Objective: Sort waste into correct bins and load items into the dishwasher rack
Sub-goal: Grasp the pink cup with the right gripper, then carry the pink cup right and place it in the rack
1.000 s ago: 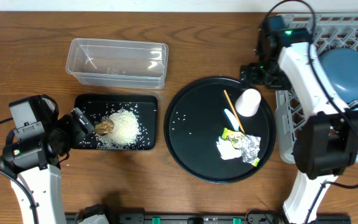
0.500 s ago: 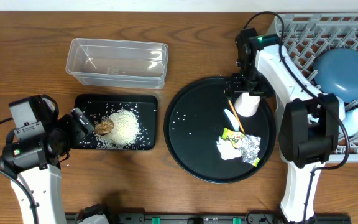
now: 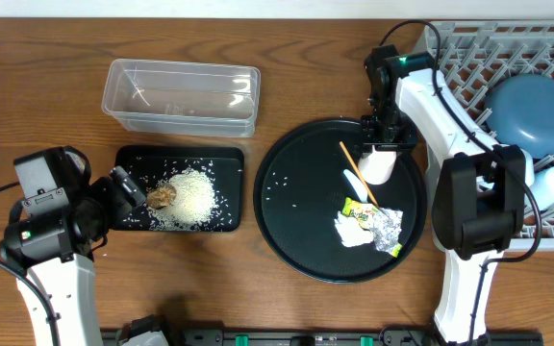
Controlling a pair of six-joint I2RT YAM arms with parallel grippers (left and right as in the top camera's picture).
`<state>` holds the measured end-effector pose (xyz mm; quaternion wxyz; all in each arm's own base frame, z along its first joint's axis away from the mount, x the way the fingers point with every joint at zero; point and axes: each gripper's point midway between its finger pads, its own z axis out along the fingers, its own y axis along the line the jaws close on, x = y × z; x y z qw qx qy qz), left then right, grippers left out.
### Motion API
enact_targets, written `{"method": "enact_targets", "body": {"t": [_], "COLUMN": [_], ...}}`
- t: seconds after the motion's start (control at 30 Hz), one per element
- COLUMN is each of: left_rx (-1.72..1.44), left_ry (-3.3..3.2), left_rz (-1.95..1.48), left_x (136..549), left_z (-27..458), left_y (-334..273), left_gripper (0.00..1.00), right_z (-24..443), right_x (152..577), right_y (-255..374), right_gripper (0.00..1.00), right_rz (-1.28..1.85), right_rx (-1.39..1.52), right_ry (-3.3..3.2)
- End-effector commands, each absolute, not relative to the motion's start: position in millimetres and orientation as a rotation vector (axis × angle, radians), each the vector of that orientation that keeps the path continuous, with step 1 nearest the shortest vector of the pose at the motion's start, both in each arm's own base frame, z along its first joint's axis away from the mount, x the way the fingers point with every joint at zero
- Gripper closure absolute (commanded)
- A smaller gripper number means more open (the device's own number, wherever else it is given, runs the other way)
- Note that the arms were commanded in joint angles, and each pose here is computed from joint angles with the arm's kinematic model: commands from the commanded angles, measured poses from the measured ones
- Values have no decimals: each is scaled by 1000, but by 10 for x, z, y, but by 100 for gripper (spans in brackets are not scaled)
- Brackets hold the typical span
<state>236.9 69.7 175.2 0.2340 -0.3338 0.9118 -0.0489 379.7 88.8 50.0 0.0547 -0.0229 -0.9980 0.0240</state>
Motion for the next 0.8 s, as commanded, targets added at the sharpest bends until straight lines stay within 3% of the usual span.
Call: {"method": "enact_targets", "body": {"t": [0.0,0.27,0.4,0.77], "left_rx": [-891,-891,-891,-891], "left_ry": [2492,2492,2492,2492], "left_rz": [-121,-121,-121,-121], "left_x": [2389,2390,2389,2390], "left_z": [1823,1823,1823,1823], "left_y": [723,723,723,724], "left_gripper": [2,2,2,2], "right_z": [788,1787,2238,2471], "right_x": [3873,4058,4079,3767], "right_y": [824,545,159,-1456], "right_gripper": [76,93,95,94], "right_rz": [59,-23,-41,76], "right_rx": [-109,-247,-406,-1070], "right_ry": [-3094,-3315,-3413,-3326]}}
